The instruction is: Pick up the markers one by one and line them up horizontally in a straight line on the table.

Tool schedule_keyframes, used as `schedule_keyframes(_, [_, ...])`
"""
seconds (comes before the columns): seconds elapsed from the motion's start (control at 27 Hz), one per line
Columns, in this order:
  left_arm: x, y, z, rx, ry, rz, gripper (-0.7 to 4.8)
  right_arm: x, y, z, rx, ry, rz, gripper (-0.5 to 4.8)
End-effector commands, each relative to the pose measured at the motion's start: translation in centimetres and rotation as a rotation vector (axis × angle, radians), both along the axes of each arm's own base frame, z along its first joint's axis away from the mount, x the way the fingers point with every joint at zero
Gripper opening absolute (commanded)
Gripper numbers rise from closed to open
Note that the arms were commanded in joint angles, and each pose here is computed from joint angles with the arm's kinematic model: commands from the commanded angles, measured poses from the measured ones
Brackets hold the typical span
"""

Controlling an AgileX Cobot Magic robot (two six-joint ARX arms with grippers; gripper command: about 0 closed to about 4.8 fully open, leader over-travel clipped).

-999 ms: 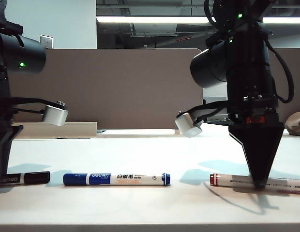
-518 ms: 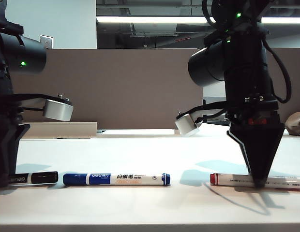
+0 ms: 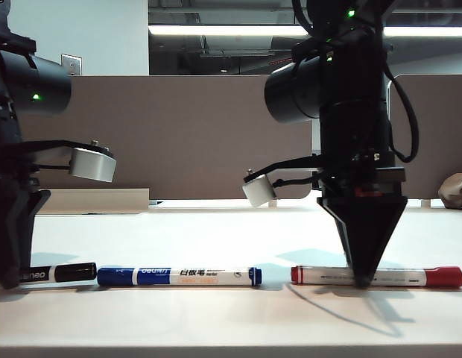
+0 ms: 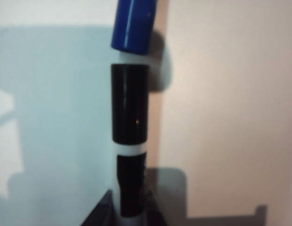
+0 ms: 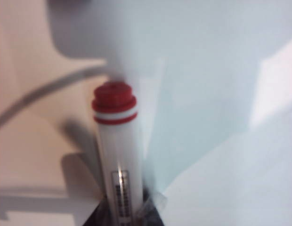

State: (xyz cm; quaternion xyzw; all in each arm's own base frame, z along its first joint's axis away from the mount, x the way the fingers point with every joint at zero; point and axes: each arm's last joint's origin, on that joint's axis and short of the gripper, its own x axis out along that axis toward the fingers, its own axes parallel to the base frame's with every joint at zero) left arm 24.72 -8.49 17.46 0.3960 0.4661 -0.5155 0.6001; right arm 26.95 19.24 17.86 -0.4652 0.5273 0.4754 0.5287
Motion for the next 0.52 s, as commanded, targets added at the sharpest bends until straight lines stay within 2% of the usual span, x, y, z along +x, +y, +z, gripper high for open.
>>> schedule_keyframes(0.04, [0.00, -0.12, 0.03, -0.031, -0.001, -0.008, 0.53, 0.15, 0.36, -0.42, 0.040, 0.000, 0.009, 0.67])
schedule_keyframes(0.37, [-0.05, -0.13, 0.03, -0.039, 0.006, -0.009, 0.61, -0.06, 0.65, -0.42, 0.072, 0.022, 0.013, 0.67])
schedule_keyframes(0.52, [-0.09, 0.02, -0.02, 0.007, 0.002, -0.004, 0.63, -0.38, 1.07, -0.42, 0.073, 0.024, 0.028, 0.67])
